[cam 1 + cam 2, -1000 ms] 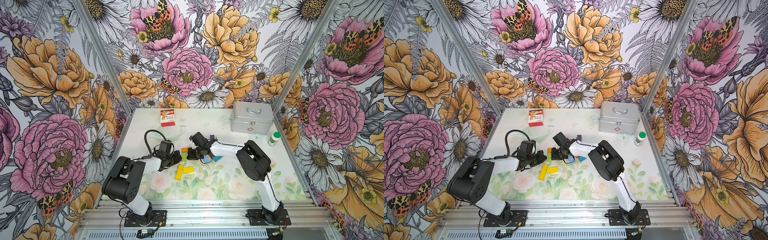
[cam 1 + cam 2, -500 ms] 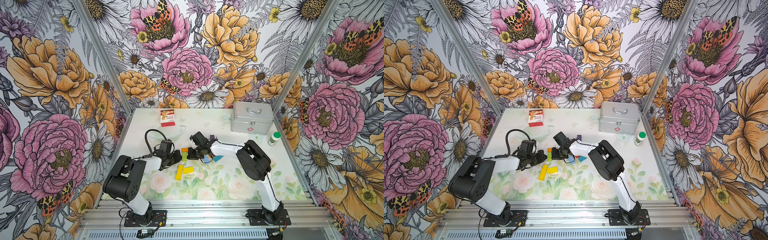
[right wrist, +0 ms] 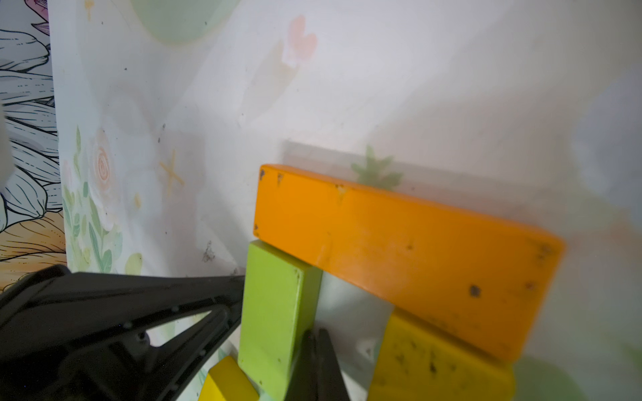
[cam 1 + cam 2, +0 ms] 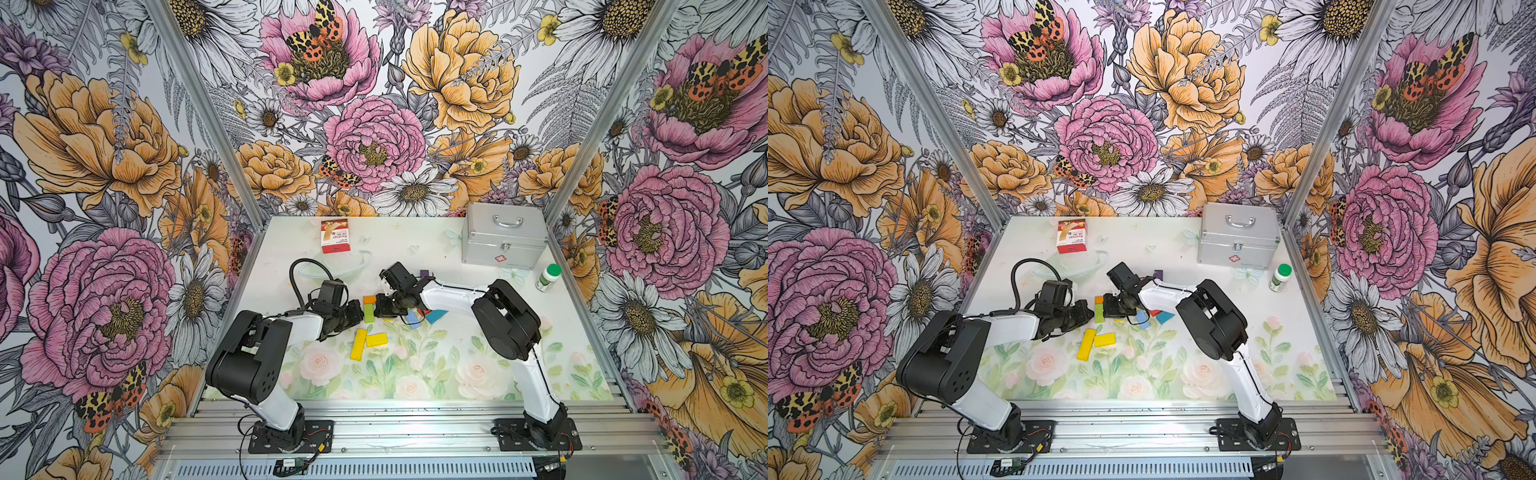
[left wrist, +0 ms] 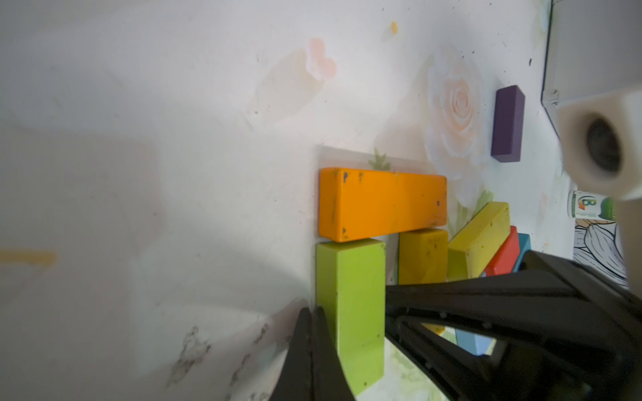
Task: Assemble the letter p with building blocks
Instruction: Assemble the building block at the center of the board, then pick up the building block from the center of the board.
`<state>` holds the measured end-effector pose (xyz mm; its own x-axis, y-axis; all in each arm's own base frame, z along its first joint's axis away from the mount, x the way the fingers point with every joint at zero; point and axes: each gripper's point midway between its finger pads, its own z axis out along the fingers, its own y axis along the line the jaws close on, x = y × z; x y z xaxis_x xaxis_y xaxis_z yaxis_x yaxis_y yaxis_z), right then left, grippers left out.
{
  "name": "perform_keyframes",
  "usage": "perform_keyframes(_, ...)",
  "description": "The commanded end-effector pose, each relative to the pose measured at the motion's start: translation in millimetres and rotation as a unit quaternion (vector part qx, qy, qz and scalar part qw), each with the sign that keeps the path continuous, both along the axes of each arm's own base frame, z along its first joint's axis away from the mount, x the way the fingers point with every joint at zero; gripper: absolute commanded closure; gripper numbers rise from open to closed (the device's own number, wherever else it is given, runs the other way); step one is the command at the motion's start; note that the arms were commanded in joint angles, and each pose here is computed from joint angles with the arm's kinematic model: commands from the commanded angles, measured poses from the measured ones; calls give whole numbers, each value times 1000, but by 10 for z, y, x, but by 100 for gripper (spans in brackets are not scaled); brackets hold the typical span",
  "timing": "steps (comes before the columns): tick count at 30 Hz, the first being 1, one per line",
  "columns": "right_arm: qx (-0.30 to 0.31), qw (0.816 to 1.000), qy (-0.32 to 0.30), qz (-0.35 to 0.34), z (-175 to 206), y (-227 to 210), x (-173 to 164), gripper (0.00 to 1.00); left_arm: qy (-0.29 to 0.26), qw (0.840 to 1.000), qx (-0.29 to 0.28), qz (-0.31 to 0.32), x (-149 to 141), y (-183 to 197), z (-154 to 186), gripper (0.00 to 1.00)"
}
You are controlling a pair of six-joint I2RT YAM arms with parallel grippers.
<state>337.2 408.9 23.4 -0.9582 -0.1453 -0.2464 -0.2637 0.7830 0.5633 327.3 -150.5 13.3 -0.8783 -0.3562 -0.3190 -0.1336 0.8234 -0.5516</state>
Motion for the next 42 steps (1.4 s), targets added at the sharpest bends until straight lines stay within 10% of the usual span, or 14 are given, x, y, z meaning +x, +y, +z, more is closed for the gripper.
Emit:
perform_keyframes(1,0,1000,-5,-5,25,-4,34,100,27,999,7,18,-90,131,-95,100)
perform_keyframes(18,34,996,-84,1,928,-84,39,100,-47,997,20,51,-115,366,341,92)
perform_keyframes(29,-74,993,-88,37,757,-565,-446,18,-63,997,7,42,-300,347,452,54)
perform_keyframes(42,-124,987,-88,50,460,-218,-942,7,-53,998,17,35,-603,335,415,44)
